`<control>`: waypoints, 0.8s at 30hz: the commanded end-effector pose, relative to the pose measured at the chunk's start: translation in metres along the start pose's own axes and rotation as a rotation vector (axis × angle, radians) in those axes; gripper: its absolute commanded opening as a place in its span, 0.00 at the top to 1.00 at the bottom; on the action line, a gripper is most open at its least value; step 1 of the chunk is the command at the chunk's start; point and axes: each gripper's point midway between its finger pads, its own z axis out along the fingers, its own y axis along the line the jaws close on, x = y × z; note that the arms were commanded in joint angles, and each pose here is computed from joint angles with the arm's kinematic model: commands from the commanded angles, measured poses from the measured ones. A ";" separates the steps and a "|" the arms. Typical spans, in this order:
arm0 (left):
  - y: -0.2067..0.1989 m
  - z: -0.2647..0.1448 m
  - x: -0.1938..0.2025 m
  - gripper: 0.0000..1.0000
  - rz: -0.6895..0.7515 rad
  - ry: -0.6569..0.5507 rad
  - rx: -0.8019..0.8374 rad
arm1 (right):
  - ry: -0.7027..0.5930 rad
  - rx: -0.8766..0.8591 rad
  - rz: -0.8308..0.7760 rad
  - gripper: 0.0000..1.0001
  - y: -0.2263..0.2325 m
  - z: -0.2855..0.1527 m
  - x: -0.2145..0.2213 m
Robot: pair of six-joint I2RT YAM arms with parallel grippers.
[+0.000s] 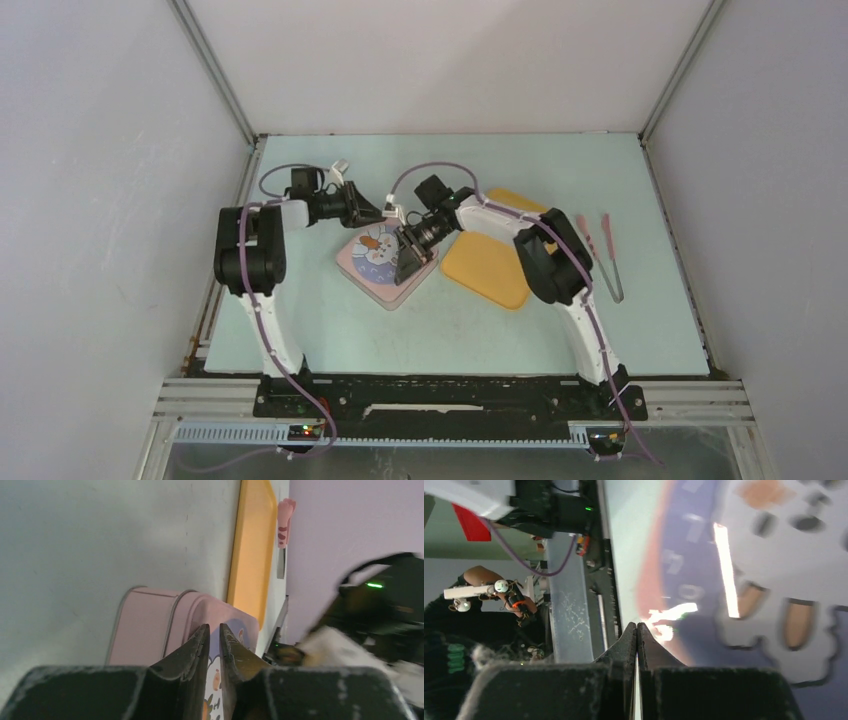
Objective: Pack the chocolate
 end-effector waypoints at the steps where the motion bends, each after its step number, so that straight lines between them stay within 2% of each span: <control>1: 0.010 0.003 -0.001 0.77 -0.017 0.017 -0.067 | 0.031 0.038 0.119 1.00 -0.052 0.008 0.021; 5: -0.003 -0.007 -0.006 0.75 0.017 0.019 -0.080 | 0.033 0.033 0.114 1.00 -0.048 0.006 0.018; 10: -0.073 -0.044 -0.021 0.74 0.194 -0.050 -0.006 | -0.025 -0.019 -0.024 1.00 0.003 -0.016 -0.009; 13: -0.096 -0.065 0.005 0.75 0.258 -0.032 0.029 | -0.058 -0.059 -0.078 1.00 0.029 -0.028 -0.024; 15: -0.100 -0.072 0.032 0.75 0.252 0.015 0.062 | -0.073 -0.081 -0.096 1.00 0.038 -0.034 -0.032; 19: -0.079 -0.078 0.085 0.75 0.215 0.126 0.051 | -0.097 -0.077 -0.098 1.00 0.029 -0.042 -0.040; 24: -0.020 -0.065 0.123 0.75 0.045 0.200 -0.036 | -0.077 -0.043 0.108 1.00 -0.034 -0.027 -0.016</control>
